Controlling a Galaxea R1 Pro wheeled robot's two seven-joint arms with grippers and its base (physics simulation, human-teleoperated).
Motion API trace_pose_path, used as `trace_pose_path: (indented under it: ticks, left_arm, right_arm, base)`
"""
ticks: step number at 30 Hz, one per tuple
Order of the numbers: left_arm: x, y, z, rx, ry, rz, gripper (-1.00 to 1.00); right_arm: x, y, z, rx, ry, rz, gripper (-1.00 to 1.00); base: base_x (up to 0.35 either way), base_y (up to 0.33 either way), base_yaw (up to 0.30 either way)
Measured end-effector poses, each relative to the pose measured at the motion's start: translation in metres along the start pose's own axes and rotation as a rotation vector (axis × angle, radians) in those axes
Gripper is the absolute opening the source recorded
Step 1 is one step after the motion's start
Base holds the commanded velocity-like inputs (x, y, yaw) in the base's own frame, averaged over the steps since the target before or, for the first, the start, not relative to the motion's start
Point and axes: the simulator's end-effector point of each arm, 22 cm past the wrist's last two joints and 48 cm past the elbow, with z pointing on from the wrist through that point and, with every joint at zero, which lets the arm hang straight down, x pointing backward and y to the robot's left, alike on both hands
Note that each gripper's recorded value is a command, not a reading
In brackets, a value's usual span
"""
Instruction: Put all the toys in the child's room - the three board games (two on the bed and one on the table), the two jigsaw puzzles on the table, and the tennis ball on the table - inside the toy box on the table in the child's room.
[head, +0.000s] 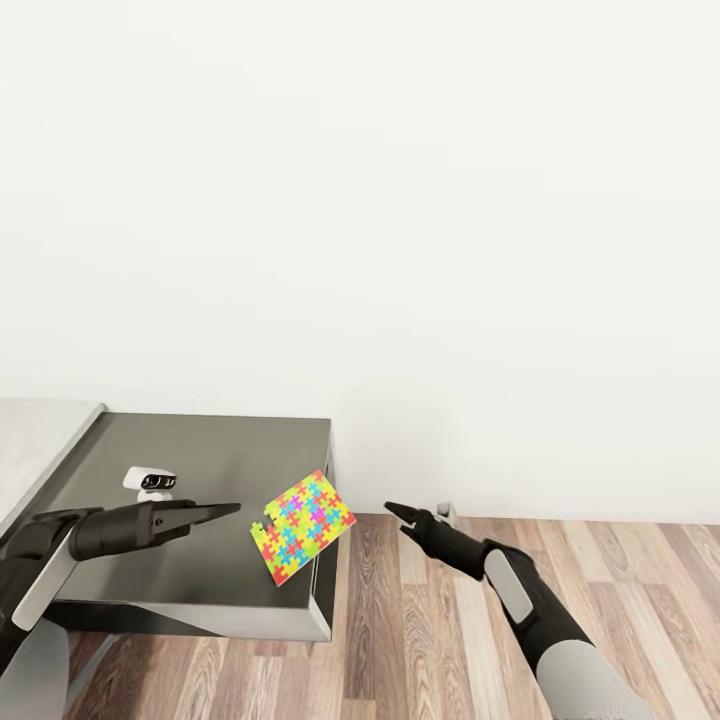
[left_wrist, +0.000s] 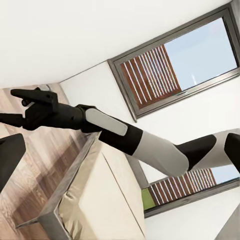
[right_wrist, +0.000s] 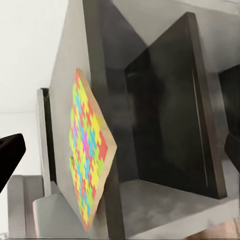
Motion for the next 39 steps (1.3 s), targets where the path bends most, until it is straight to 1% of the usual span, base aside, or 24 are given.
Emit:
trace_pose_path:
  ticks: [5,10,19,25,30,39]
  left_arm:
    - [0.001,0.005,0.0,0.001,0.0,0.0,1.0]
    - [0.002,0.009,0.0,0.001,0.0,0.001,1.0]
    - [0.002,0.009,-0.001,0.002,-0.001,0.0,1.0]
    - [0.003,0.009,-0.001,0.002,-0.001,-0.004,1.0]
    - [0.004,0.01,-0.001,0.001,-0.001,-0.005,1.0]
    - [0.004,0.01,0.0,0.0,0.0,-0.004,1.0]
  right_arm:
    - [0.006,-0.003,0.007,0.006,0.034,-0.018,1.0]
    - [0.009,-0.005,0.011,0.001,0.044,-0.021,1.0]
    - [0.027,0.01,0.025,-0.025,0.083,-0.019,1.0]
    - [0.029,0.016,0.029,-0.035,0.089,-0.02,1.0]
    - [0.028,0.018,0.031,-0.039,0.089,-0.022,1.0]
    - [0.027,0.018,0.03,-0.039,0.088,-0.024,1.0]
  base:
    - [0.0,0.0,0.0]
    - [0.0,0.0,0.0]
    - [0.0,0.0,0.0]
    - [0.0,0.014,0.0]
    - [0.0,0.153,0.0]
    - [0.0,0.09,0.0]
